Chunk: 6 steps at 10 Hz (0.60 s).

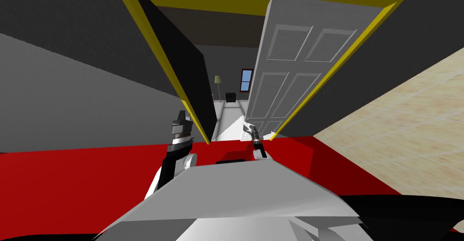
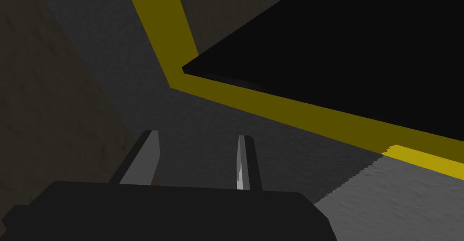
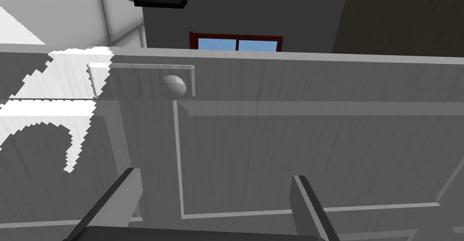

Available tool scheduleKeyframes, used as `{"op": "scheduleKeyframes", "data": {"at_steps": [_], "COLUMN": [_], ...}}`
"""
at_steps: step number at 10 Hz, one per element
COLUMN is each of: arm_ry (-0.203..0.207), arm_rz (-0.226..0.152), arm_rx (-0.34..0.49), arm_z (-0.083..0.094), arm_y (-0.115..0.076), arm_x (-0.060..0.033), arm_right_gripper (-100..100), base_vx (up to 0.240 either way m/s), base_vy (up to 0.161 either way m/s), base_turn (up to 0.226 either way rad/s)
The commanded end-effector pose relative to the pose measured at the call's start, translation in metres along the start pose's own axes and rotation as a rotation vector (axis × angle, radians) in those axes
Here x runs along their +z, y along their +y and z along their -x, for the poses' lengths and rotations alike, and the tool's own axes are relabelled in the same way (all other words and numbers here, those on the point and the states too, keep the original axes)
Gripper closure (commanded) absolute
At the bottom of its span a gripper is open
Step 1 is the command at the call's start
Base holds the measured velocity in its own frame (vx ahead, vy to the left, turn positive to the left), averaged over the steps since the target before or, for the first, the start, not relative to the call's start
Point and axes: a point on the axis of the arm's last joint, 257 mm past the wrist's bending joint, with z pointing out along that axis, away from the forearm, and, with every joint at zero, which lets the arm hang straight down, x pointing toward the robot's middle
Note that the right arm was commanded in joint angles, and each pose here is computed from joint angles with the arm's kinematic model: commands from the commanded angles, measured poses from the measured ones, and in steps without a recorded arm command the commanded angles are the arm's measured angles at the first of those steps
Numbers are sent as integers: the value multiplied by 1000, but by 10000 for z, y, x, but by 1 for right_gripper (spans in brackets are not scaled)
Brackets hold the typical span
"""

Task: Push the door open

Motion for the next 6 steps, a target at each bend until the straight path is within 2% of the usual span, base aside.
{"op": "scheduleKeyframes", "data": {"at_steps": [1,4,6], "arm_ry": [-3,-10,-13], "arm_rz": [-17,-61,-77], "arm_rx": [0,1,1], "arm_z": [23,65,80], "arm_y": [-78,-273,-341], "arm_x": [-11,-41,-55], "arm_right_gripper": [-100,-100,-100], "base_vx": [40,58,67], "base_vy": [-58,-92,-94], "base_turn": [65,159,106]}}
